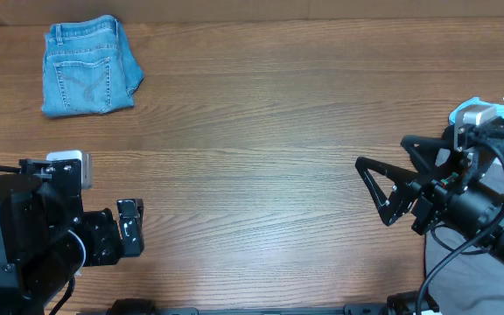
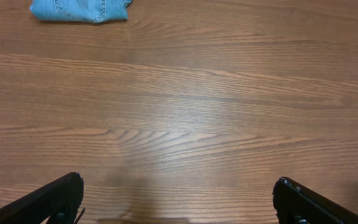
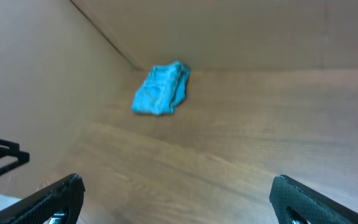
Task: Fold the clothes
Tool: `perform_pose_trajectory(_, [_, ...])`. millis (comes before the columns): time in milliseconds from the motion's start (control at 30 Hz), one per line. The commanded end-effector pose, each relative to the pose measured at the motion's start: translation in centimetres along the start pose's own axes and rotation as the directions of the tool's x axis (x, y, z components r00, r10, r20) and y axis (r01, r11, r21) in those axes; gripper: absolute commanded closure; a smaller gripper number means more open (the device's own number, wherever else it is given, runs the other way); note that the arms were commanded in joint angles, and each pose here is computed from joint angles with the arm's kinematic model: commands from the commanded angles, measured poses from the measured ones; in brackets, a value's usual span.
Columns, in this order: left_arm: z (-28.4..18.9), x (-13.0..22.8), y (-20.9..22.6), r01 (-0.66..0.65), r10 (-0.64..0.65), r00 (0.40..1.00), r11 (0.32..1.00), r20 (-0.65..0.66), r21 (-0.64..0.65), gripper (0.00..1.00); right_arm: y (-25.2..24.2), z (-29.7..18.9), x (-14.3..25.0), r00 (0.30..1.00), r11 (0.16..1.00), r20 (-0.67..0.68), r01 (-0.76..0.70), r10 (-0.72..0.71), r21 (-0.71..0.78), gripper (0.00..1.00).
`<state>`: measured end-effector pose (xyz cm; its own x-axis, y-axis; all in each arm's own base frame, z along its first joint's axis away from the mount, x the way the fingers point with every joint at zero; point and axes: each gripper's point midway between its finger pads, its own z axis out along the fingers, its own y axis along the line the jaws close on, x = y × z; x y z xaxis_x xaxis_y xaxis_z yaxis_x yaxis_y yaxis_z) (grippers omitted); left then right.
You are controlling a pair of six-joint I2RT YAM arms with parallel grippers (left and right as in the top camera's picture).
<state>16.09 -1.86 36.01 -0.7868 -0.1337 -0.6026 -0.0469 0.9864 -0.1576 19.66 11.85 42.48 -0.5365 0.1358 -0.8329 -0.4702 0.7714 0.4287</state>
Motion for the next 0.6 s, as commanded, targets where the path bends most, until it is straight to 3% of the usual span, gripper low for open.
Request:
perform_pose_trajectory(0, [0.5, 0.0, -0.1, 0.029, -0.029, 0.999, 1.0, -0.015, 0.006, 0.0, -0.2, -0.2, 0.6, 1.0, 1.0, -0.022, -0.012, 0.013, 0.018, 0.0])
perform_pose_trajectory(567, [0.5, 0.0, -0.1, 0.029, -0.029, 0.999, 1.0, -0.015, 0.006, 0.0, -2.2, -0.6, 4.1, 0.984, 0.989, -0.148, -0.076, 0.095, 0.131, 0.0])
